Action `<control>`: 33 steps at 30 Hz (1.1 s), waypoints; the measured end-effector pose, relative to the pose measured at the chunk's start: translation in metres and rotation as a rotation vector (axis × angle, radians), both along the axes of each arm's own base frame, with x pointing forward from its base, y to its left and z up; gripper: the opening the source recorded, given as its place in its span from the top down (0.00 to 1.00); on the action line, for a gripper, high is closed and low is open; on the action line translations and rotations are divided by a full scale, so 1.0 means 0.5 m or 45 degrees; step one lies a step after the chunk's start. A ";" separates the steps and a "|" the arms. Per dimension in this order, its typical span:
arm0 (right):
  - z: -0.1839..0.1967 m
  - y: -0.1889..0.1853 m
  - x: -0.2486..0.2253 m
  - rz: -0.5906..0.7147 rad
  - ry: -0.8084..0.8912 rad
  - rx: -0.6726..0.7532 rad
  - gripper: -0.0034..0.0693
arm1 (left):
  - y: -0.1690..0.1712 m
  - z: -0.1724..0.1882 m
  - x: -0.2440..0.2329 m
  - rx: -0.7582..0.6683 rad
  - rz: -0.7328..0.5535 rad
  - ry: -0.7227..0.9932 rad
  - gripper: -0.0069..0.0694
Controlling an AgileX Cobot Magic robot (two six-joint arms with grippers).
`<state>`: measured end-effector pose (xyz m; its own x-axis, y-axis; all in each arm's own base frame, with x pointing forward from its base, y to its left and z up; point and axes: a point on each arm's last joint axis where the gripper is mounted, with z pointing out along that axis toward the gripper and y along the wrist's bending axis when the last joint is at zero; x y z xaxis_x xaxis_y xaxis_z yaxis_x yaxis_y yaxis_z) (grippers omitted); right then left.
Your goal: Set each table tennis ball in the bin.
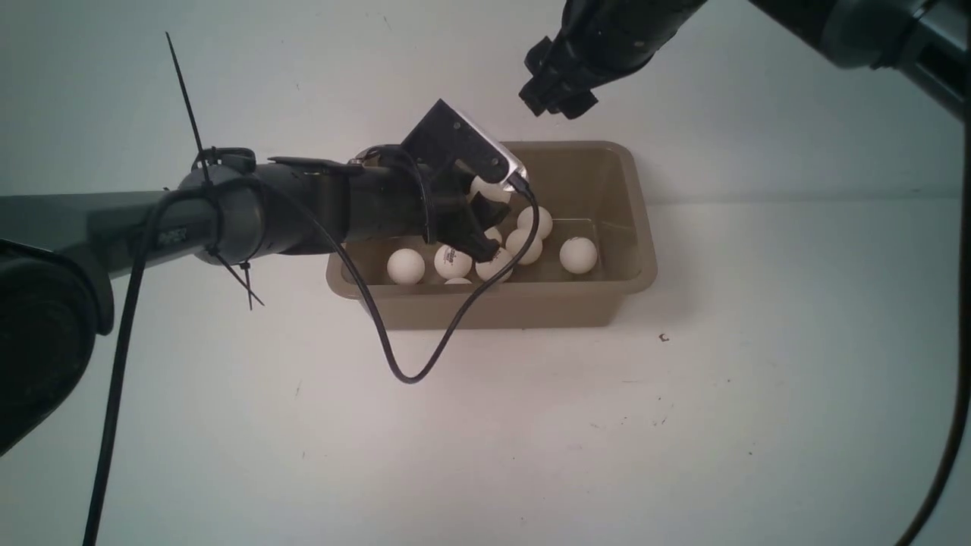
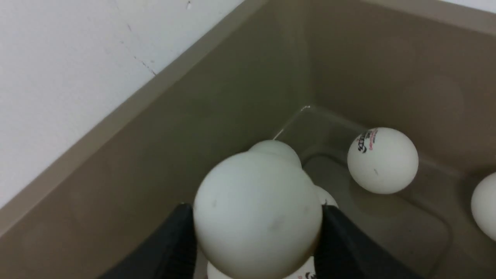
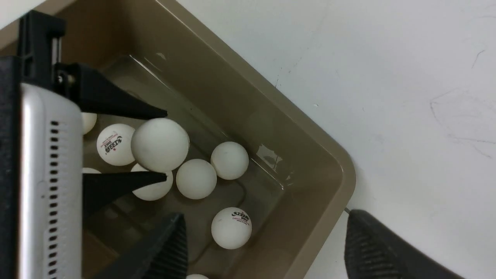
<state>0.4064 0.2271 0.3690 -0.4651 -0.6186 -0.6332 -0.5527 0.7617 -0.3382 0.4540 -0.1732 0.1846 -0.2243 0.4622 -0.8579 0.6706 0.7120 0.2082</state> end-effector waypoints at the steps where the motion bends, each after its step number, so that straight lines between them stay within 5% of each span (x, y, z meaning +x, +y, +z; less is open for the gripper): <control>1: 0.000 0.000 0.000 0.000 0.000 0.000 0.27 | 0.000 0.001 0.000 -0.002 0.001 0.000 0.45; 8: 0.000 0.000 0.000 0.000 0.000 0.000 0.27 | 0.000 0.001 0.001 -0.008 0.003 0.001 0.45; 15: 0.000 -0.001 0.000 -0.002 -0.002 -0.005 0.27 | 0.002 0.018 -0.001 -0.051 0.040 0.010 0.28; 17: 0.003 -0.002 -0.001 -0.002 -0.005 -0.003 0.27 | 0.007 0.047 -0.004 -0.053 0.065 -0.025 0.33; 20: 0.022 -0.008 -0.010 -0.016 -0.024 0.015 0.31 | 0.029 0.145 -0.025 -0.082 0.137 -0.139 0.55; 25: 0.100 -0.064 -0.036 -0.112 -0.137 0.043 0.62 | 0.069 0.262 -0.111 -0.058 0.183 -0.285 0.88; 28: 0.150 -0.115 -0.058 -0.181 -0.178 0.071 0.84 | 0.089 0.283 -0.156 -0.011 0.198 -0.320 0.91; 33: 0.234 -0.196 -0.107 -0.269 -0.278 0.142 0.96 | 0.152 0.298 -0.248 0.010 0.263 -0.328 0.92</control>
<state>0.3530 0.1290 0.4858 -0.4212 -0.4444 -0.7906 -0.3020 0.8907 -0.3398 0.3302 -0.0970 0.3334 -0.0904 0.4364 -0.8952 0.4365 0.8253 0.3583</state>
